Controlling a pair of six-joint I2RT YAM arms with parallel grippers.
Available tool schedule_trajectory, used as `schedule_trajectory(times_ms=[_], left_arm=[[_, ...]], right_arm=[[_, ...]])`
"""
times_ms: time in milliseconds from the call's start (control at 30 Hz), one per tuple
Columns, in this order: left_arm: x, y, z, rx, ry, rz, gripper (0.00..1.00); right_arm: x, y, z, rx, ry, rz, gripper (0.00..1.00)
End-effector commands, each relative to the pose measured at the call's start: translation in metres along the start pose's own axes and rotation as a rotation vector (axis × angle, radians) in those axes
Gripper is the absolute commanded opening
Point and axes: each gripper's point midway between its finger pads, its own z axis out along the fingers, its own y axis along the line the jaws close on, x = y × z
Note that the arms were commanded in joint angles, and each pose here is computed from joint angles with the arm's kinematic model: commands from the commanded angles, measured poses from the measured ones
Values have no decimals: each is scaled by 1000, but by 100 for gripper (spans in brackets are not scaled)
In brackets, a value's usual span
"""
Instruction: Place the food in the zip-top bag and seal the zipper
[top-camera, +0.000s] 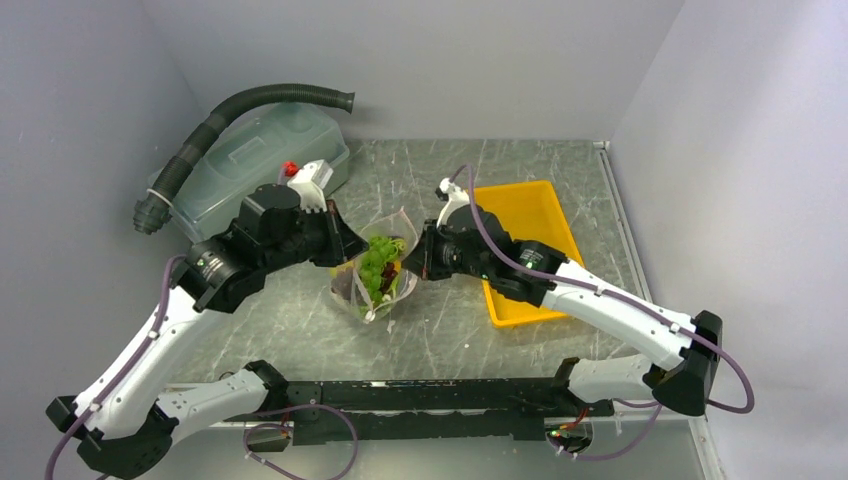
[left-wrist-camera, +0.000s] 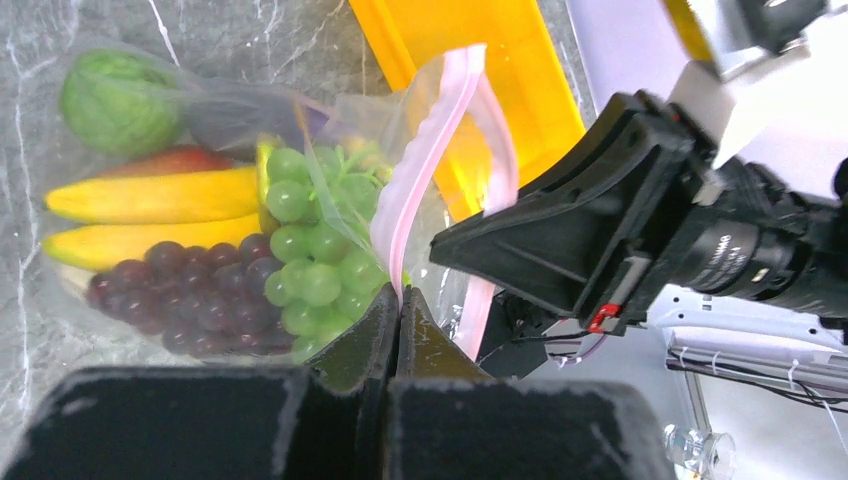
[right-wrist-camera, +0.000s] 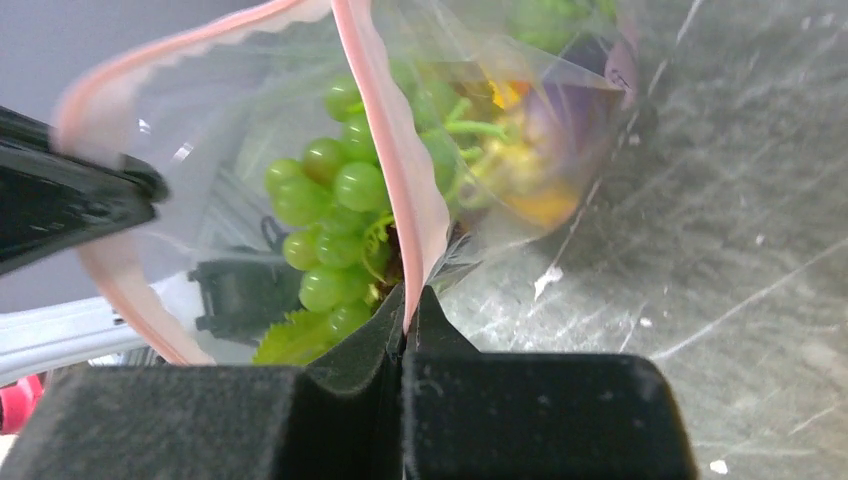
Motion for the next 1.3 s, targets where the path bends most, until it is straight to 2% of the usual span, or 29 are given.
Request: schedule_trajectory(times_ms=[0,200,367,433,500,567,600,667,733,800,867,967,1033,1167,1233,1267], left_arm=[[-18,-14,-27,39,-75,27,0],[-22,-30,-45,98,-58,81,0],[-26,-48,-65,160,-37,126,0],[-32,-47,-72,148,-72,144,0],[-40,-37,-77,97,-127,136,0],[-40,-27,-73,54,-153,108,0],[-40,-25,-68,40,-154,83,0],[-25,-23,-44,50,-74,27,0],[-7,-34,-20,120,40,-3,0],[3,-37,-11,138,102,-19,0],[-5,-31,-21,108,44,3,0],[-33,-19,-56,32,-138,42,0],[-40,-17,-69,3,-170,53,0],[-47,-22,-60,6,-159,55,0],[-43,-28,-53,36,-129,47,0],[-42,-30,-51,45,-120,42,0]], right_arm=[[-52,32,-23,-51,-124,-117,0],[-83,54,-37,-49,-121,-238,0],[-105,97,-69,-177,-107,-352,0],[-119,86,-74,-105,-136,-373,0],[-149,49,-73,12,-200,-297,0],[-147,46,-61,-66,-153,-222,0],[-133,59,-51,-121,-99,-246,0],[-102,85,-31,-158,13,-335,0],[-85,92,-18,-168,87,-373,0],[-99,73,-18,-89,31,-364,0],[-124,42,-26,-18,-40,-297,0],[-147,8,-39,47,-116,-196,0],[-145,35,-41,-41,-117,-207,0],[-94,126,-32,-283,36,-335,0],[-84,140,-30,-317,67,-367,0],[-90,132,-29,-266,35,-373,0]])
